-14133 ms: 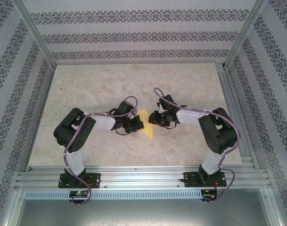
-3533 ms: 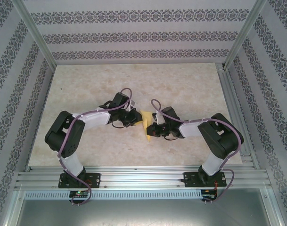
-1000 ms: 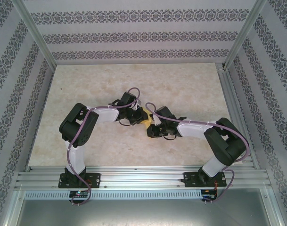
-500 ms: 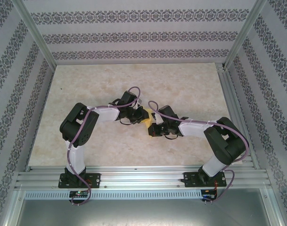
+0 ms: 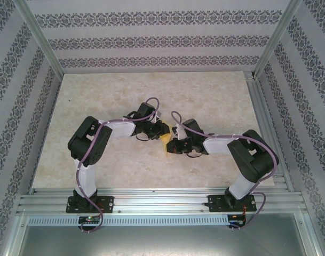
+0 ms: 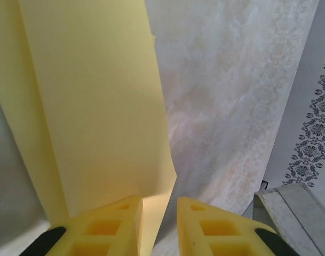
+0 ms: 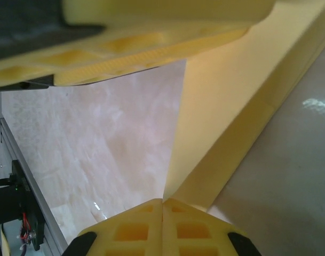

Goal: Fold a paper plane with a square sheet of paper (pick it up from the middle)
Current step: Fold the wing for the fifth time at the center of the table.

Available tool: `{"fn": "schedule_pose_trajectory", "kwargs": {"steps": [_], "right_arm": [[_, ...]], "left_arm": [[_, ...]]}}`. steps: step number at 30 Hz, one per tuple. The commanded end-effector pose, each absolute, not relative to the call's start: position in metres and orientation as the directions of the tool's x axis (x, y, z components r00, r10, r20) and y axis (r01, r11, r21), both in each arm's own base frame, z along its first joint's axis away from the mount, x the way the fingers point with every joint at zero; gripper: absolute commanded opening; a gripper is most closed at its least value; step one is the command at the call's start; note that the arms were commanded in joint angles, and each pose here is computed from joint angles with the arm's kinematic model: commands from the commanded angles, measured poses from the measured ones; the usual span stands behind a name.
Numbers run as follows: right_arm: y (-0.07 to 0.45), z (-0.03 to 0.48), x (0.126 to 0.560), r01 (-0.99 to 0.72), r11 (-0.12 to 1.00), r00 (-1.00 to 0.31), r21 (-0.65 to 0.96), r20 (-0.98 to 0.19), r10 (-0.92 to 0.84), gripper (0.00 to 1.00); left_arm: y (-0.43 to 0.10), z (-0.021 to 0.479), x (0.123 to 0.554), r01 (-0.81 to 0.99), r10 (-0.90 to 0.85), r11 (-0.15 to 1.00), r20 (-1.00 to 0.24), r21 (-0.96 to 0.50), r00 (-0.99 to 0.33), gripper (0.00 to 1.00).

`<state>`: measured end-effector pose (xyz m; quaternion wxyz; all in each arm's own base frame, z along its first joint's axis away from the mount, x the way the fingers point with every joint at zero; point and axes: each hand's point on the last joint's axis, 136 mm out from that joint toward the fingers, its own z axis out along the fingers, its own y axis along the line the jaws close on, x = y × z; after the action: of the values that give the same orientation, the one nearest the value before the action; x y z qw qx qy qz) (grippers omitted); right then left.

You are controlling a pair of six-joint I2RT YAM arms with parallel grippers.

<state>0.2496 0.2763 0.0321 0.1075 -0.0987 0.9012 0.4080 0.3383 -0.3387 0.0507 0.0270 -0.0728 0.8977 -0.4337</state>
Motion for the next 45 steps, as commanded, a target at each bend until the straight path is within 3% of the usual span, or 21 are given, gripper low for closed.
{"fn": "schedule_pose_trajectory", "kwargs": {"steps": [1, 11, 20, 28, 37, 45], "right_arm": [[0.275, 0.028, 0.253, -0.253, 0.631, -0.96, 0.733, -0.268, -0.074, 0.01], [0.269, 0.016, 0.253, -0.214, 0.626, -0.969, 0.75, -0.246, -0.037, 0.02], [0.276, 0.033, 0.255, -0.21, 0.562, -0.968, 0.8, -0.252, -0.003, 0.01], [0.273, 0.042, 0.258, -0.216, 0.563, -0.963, 0.798, -0.269, 0.013, 0.02], [0.261, 0.033, 0.26, -0.258, 0.71, -0.944, 0.655, -0.327, -0.042, 0.23], [0.258, 0.037, 0.261, -0.323, 0.783, -0.913, 0.532, -0.392, -0.111, 0.33]], "left_arm": [[-0.347, 0.05, 0.338, -0.07, -0.116, 0.607, -0.001, -0.792, -0.993, 0.25], [-0.347, 0.05, 0.338, -0.066, -0.114, 0.61, -0.005, -0.789, -0.993, 0.25], [-0.35, 0.074, 0.339, -0.022, -0.105, 0.581, -0.048, -0.813, -0.993, 0.33], [-0.349, 0.07, 0.34, -0.021, -0.105, 0.594, -0.051, -0.804, -0.993, 0.32], [-0.35, 0.066, 0.343, -0.037, -0.116, 0.589, -0.04, -0.808, -0.992, 0.28], [-0.352, 0.067, 0.344, -0.036, -0.114, 0.584, -0.038, -0.811, -0.993, 0.28]]}}
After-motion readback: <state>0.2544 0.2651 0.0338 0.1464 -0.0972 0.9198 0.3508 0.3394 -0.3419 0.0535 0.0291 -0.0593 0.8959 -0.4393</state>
